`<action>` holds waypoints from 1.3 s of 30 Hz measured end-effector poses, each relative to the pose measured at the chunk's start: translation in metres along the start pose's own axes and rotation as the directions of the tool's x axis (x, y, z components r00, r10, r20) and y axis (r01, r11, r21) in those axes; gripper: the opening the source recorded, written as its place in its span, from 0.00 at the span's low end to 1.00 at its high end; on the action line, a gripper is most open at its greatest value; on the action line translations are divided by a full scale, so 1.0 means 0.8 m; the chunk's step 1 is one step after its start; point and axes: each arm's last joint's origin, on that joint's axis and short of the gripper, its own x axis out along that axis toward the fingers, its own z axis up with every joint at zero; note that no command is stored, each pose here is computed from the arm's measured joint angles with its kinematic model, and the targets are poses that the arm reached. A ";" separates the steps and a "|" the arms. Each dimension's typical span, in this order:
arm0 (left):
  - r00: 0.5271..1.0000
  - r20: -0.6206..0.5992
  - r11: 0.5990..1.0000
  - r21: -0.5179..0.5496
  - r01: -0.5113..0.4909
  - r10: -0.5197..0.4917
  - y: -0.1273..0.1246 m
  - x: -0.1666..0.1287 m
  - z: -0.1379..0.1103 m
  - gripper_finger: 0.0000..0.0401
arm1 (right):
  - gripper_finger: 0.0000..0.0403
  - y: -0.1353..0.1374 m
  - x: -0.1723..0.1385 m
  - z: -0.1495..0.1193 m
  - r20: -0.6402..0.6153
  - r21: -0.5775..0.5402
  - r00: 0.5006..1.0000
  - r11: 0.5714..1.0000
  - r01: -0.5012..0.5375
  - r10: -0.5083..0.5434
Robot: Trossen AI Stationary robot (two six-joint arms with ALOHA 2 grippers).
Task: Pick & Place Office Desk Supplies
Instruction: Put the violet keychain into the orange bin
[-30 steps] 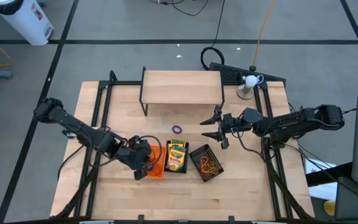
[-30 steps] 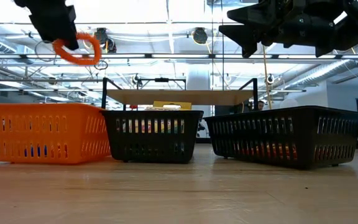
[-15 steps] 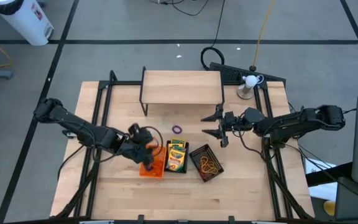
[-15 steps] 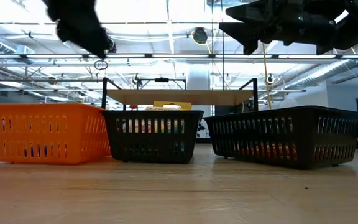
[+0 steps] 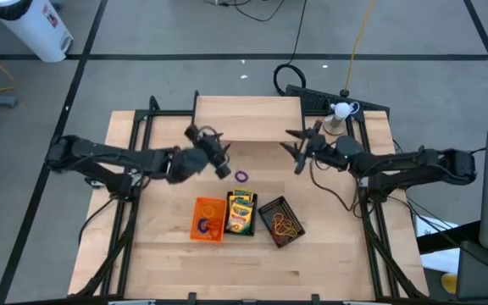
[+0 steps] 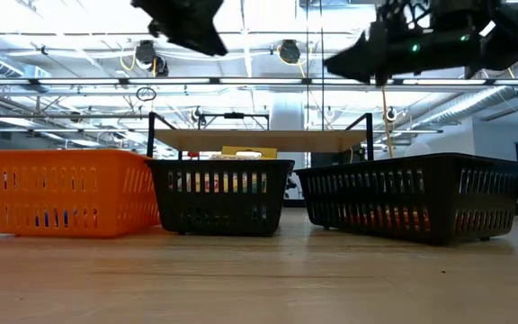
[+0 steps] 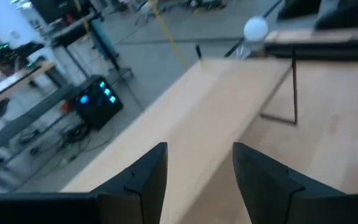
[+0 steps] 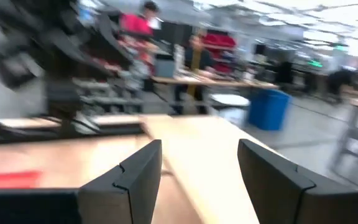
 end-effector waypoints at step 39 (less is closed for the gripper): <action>0.670 -0.479 0.772 -0.591 0.232 -0.567 -0.040 0.135 -0.121 0.42 | 0.50 0.051 -0.013 -0.027 -0.218 0.272 0.906 0.914 -0.301 0.363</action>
